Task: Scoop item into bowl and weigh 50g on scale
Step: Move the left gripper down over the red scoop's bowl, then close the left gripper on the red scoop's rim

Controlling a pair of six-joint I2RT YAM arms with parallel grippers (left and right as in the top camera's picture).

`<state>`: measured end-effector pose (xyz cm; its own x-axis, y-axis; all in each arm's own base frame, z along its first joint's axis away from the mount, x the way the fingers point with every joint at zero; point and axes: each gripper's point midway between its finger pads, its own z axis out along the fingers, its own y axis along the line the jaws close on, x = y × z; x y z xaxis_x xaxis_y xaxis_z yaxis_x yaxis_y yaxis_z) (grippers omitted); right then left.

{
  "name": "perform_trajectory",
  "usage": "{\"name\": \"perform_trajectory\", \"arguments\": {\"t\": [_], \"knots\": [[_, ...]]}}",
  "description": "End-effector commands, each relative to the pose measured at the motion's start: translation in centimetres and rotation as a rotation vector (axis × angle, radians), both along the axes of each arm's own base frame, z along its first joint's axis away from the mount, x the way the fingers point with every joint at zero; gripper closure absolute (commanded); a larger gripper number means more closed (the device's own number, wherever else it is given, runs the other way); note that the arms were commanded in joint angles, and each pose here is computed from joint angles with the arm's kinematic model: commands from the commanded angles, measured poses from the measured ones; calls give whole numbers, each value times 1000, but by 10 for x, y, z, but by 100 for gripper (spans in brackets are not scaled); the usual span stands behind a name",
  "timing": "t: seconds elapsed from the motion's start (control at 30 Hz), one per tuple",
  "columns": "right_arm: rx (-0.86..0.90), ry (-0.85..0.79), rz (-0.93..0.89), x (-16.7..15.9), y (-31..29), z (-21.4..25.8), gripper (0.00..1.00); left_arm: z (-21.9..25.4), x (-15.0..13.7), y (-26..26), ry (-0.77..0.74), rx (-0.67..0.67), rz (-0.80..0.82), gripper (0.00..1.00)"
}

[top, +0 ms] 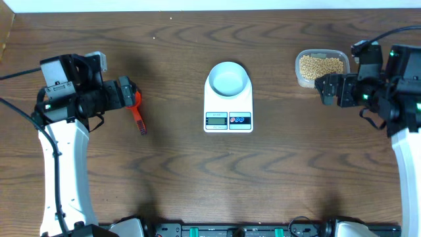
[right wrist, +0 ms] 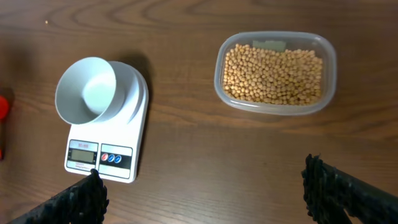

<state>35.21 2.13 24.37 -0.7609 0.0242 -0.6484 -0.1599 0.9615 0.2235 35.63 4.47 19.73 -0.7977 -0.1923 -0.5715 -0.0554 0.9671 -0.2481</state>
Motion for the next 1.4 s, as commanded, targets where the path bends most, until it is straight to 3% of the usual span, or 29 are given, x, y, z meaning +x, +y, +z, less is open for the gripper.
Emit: {"name": "perform_trajectory", "arguments": {"t": [0.0, 0.1, 0.23, 0.37, 0.7, 1.37], "knots": [[27, -1, 35, 7, 8, 1, 1, 6, 3, 5, -16, 19, 2, 2], [99, 7, 86, 6, 22, 1, 1, -5, 2, 24, 26, 69, 61, 1], [130, 15, 109, 7, 28, 0, 1, -30, 2, 50, 107, 78, 173, 14], [131, 21, 108, 7, 28, -2, 3, -57, 8, 60, 170, 50, 203, 20], [132, 27, 114, 5, 30, -3, 10, -107, 40, 71, 191, 41, 208, 25], [130, 42, 150, 1, 44, -5, 13, -178, 64, 54, 259, 42, 132, 43]]}}
